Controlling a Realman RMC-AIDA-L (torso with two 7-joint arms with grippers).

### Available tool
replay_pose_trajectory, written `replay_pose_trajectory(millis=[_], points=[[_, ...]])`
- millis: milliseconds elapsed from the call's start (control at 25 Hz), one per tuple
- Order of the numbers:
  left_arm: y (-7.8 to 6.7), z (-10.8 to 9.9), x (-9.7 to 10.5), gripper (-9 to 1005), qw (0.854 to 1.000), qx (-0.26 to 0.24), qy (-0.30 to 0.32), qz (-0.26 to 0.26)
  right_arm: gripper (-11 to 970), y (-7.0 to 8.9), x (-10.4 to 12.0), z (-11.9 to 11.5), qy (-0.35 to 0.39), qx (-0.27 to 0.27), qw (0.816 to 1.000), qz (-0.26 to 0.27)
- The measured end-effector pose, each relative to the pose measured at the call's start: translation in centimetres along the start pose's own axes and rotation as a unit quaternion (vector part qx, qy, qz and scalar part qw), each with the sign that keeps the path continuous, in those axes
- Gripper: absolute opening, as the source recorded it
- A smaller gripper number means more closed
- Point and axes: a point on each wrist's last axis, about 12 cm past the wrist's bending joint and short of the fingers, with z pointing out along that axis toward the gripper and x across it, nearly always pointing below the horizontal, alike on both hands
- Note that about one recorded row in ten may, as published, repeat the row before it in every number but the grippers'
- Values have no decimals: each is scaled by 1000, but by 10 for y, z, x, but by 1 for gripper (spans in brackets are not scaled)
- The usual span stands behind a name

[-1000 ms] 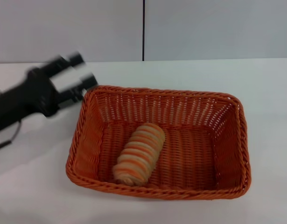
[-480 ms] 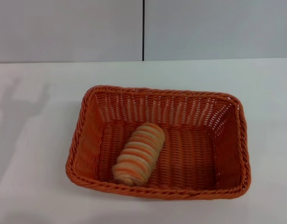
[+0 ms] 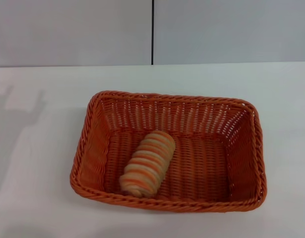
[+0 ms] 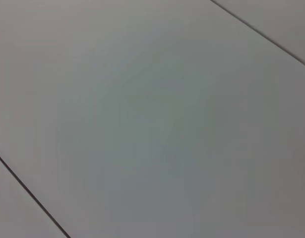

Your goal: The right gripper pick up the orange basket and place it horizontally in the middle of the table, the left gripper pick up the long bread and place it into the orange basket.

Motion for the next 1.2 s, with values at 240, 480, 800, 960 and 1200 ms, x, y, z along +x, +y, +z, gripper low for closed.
replay_pose_trajectory(millis=[240, 480, 800, 960, 1200], points=[[0, -1, 0, 857, 1000, -2, 1, 3, 479, 1, 5, -3, 1, 5, 1000, -9], [2, 3, 1, 857, 1000, -3, 1, 6, 480, 3, 11, -6, -9, 12, 999, -36], [2, 6, 2, 856, 1000, -5, 1, 6, 480, 4, 17, -8, -46, 37, 996, -70], [2, 7, 2, 856, 1000, -6, 2, 5, 481, 5, 20, -7, -49, 41, 995, -77], [2, 6, 3, 856, 1000, -8, 4, 4, 480, 6, 24, -5, -66, 51, 992, -95]])
